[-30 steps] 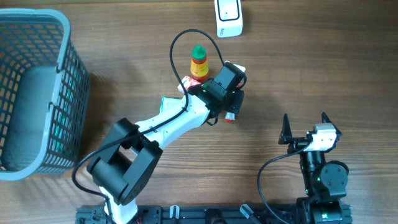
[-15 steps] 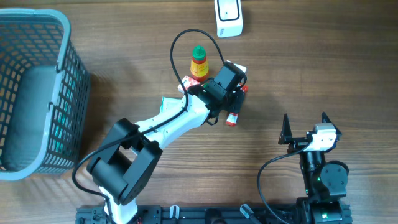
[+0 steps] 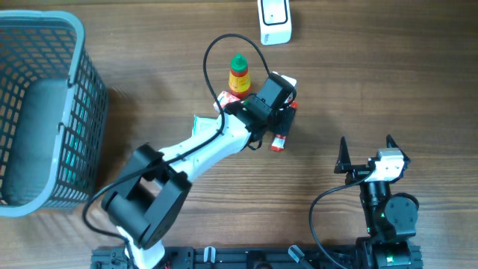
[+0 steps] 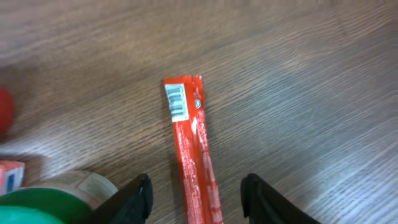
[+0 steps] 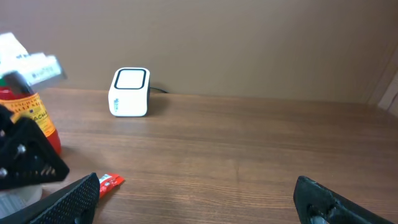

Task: Scan the item barcode
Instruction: 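Drop the red packet right of the jar and withdraw to basket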

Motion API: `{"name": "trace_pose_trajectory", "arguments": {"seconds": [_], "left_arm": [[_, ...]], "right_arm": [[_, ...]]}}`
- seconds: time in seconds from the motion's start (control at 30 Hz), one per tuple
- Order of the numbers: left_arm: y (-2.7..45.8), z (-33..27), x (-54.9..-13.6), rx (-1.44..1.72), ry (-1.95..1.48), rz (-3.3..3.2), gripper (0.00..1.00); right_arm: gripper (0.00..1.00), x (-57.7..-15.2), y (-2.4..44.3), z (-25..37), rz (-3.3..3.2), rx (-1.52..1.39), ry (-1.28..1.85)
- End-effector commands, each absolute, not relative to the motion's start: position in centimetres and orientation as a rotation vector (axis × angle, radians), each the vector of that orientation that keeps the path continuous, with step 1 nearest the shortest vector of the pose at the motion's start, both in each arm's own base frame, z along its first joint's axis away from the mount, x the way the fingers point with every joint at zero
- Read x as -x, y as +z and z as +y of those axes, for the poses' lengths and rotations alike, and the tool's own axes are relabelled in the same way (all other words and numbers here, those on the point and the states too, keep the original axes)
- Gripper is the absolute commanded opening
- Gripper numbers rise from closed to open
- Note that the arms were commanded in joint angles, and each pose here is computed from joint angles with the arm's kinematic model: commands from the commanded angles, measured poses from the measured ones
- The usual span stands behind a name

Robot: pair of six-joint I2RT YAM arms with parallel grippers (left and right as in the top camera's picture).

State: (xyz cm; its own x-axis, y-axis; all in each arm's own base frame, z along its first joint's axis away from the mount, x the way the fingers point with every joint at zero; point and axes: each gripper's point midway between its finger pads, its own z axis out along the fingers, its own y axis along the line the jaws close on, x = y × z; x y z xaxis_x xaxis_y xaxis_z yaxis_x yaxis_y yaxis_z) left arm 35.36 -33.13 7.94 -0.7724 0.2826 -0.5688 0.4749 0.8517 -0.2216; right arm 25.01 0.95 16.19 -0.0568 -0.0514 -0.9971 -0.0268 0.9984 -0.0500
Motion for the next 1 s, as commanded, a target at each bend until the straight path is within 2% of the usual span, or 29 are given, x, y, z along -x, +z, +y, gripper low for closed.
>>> {"name": "trace_pose_trajectory", "arguments": {"seconds": [0.0, 0.27, 0.6, 0.8, 0.97], "left_arm": [[16.3, -33.2, -37.0, -0.499, -0.552, 2.309, 0.57], [25.1, -27.1, -40.3, -0.254, -0.384, 2.093, 0.75], [35.5, -13.2, -43.7, 0.303, -0.267, 1.780, 0.82], [38.9, -1.8, -44.0, 0.811, -0.384, 1.525, 0.81], [39.4, 6.3, -43.2, 1.164, -0.488, 1.272, 0.76]], "right_arm": [[0.99, -25.0, 16.3, 1.1, 1.625, 0.073, -0.013], [1.00, -25.0, 16.3, 1.1, 1.625, 0.073, -0.013], [1.00, -25.0, 16.3, 1.1, 1.625, 0.073, -0.014], [1.00, -25.0, 16.3, 1.1, 1.625, 0.073, -0.013], [1.00, -25.0, 16.3, 1.1, 1.625, 0.073, -0.014]]}}
